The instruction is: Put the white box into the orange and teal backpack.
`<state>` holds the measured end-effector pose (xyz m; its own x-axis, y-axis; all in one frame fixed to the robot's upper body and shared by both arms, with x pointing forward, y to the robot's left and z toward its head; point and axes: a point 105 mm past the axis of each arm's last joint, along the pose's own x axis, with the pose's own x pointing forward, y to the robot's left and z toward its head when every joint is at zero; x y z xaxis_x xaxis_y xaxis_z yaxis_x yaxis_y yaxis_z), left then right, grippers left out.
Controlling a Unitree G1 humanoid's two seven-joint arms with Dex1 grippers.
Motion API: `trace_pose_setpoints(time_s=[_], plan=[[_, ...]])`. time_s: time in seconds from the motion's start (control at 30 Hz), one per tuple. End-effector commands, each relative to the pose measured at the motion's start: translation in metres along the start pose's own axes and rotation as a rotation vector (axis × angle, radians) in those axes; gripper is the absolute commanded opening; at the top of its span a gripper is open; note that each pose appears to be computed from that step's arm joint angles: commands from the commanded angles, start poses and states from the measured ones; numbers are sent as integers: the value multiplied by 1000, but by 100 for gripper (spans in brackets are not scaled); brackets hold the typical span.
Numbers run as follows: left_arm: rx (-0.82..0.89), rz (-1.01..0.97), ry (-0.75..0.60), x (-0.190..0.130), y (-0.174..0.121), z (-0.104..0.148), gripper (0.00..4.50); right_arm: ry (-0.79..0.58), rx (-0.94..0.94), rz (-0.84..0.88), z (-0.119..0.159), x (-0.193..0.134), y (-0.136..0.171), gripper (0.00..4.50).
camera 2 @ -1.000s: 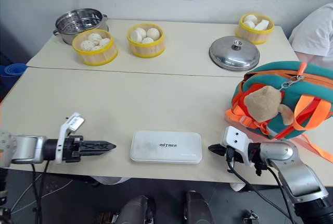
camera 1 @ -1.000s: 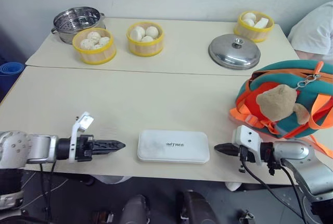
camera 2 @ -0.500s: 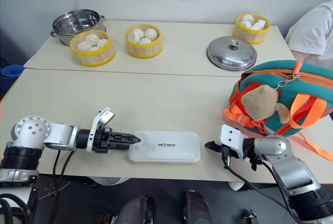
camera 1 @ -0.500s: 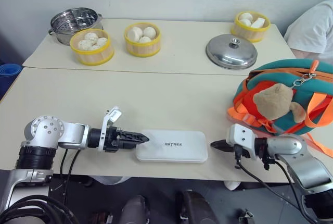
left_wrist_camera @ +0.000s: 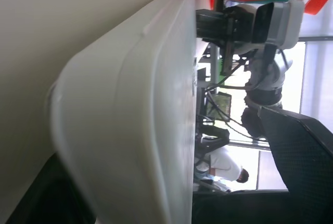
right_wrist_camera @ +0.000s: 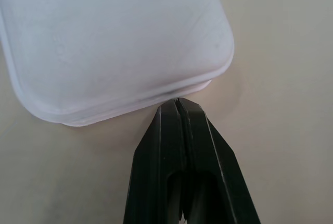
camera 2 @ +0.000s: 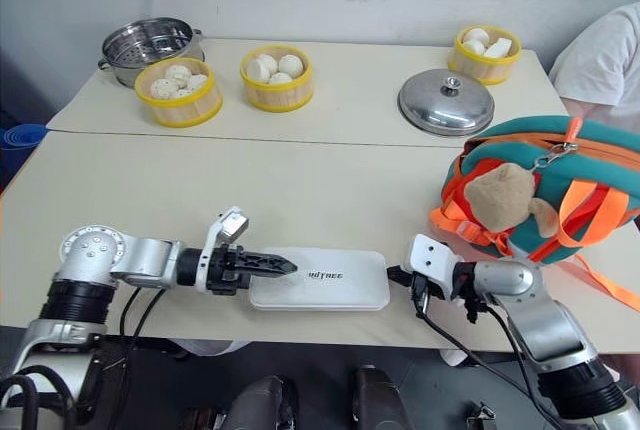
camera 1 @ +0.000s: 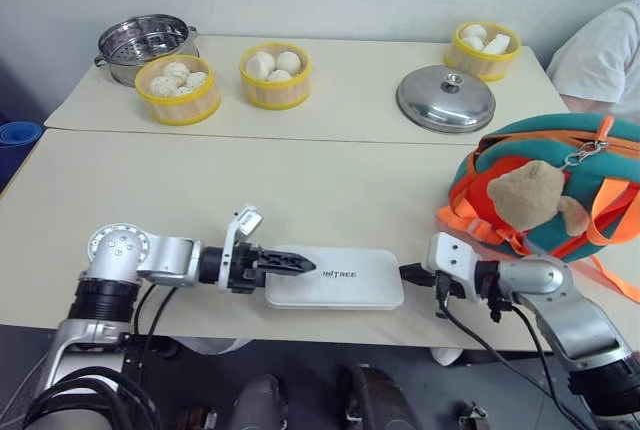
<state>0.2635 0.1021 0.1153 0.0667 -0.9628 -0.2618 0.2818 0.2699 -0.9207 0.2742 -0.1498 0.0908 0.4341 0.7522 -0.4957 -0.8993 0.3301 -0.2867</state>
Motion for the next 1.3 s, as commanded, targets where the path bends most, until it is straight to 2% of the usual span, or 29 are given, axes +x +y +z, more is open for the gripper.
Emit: trace_pose_setpoints(time_s=[0.03,0.1,0.23,0.33,0.37,0.4,0.43,0.47,0.63,0.73,0.83,0.9,1.0,1.13,1.3], plan=[[3,-54,-46,5,-8,5,410,-46,-7,35,11,7,10,0],[14,-58,-78,8,-10,9,362,-47,0,44,12,5,11,0],[59,-90,-138,12,-21,16,231,-69,59,59,14,-2,13,0],[91,-82,-118,12,-25,11,144,-87,22,78,17,-12,19,0],[99,-54,-109,9,-22,9,130,-111,75,55,16,-16,19,0],[111,-26,-105,5,-18,7,124,-130,112,20,15,-21,18,0],[135,5,-107,1,-16,6,123,-142,142,-32,13,-26,15,37],[154,24,-110,-2,-14,6,123,-148,158,-69,13,-29,13,54],[423,68,-124,-25,-20,6,123,-214,268,-202,6,-66,24,221],[670,-150,-229,-48,-50,9,123,-244,384,-296,-3,-86,36,326],[852,-134,-220,-61,-43,9,123,-221,430,-398,-20,-108,42,436],[940,-91,-181,-70,-36,12,123,-189,455,-536,-37,-130,40,447],[1017,-101,-180,-78,-40,17,123,-175,498,-717,-53,-161,37,447],[1039,-153,-139,-76,-46,13,123,-140,462,-789,-56,-192,46,447],[1025,-187,-116,-69,-45,12,123,-178,427,-825,-40,-214,42,447]])
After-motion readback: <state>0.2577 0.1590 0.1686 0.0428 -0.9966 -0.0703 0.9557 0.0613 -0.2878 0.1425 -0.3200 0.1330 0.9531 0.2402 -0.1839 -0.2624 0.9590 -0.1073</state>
